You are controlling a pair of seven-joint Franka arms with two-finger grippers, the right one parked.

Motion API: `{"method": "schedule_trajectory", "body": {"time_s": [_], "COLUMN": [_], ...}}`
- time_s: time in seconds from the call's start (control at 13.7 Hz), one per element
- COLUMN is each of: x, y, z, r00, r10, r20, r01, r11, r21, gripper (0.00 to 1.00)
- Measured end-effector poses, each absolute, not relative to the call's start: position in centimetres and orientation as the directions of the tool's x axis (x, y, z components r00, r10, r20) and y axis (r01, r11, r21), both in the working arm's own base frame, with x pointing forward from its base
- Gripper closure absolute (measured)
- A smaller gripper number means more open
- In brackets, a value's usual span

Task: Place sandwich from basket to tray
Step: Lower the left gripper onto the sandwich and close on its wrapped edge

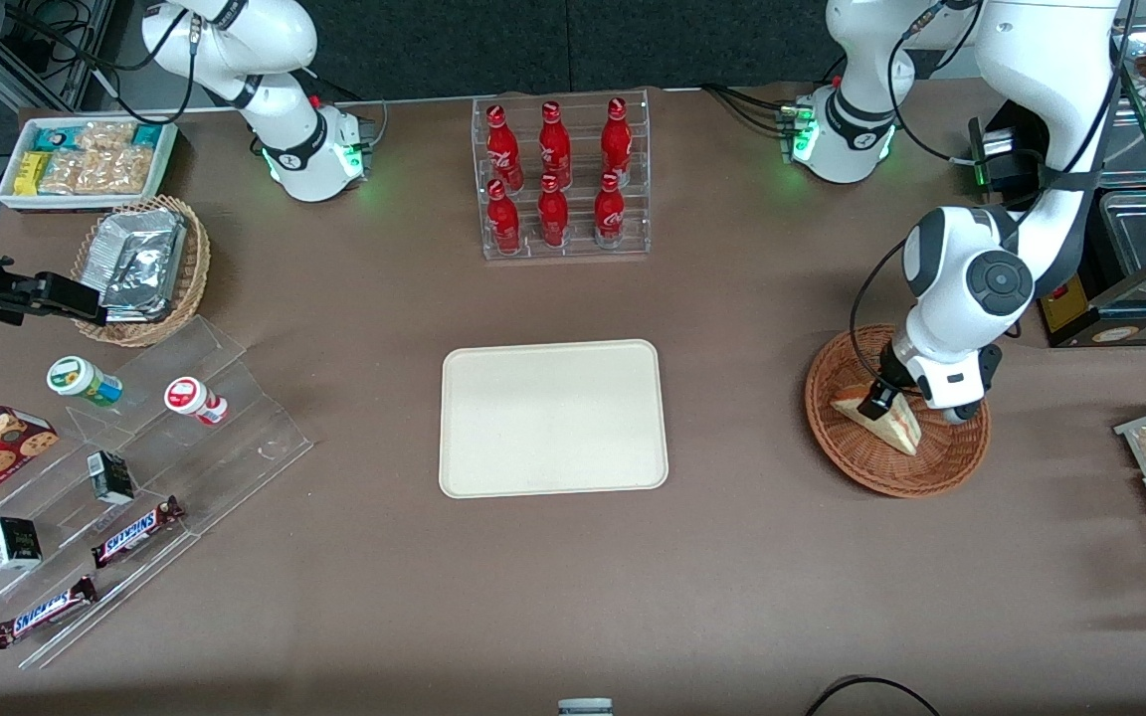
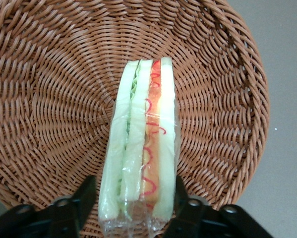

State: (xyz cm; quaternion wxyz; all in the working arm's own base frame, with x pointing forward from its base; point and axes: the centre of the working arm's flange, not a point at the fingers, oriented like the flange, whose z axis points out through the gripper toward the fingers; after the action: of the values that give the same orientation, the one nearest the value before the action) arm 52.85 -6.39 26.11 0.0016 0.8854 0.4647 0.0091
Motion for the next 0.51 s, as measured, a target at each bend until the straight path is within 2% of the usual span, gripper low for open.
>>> {"method": "schedule_trajectory", "body": {"time_s": [0.07, 0.22, 0.37, 0.51], "x": [52.9, 53.1, 53.5, 53.9], "y": [-6.4, -6.4, -6.5, -6.5], "z": [26.1, 26.5, 27.8, 30.8], "r00": [0.568, 0.569, 0.582, 0.617], "r10": [0.823, 0.822, 0.812, 0.786], "r20": [0.016, 0.021, 0.036, 0.030], "r01": [0.823, 0.822, 0.812, 0.787], "r11": [-0.568, -0.569, -0.583, -0.617], "r21": [0.013, 0.022, 0.027, -0.020], "gripper": [0.48, 0.65, 0.74, 0.79]}}
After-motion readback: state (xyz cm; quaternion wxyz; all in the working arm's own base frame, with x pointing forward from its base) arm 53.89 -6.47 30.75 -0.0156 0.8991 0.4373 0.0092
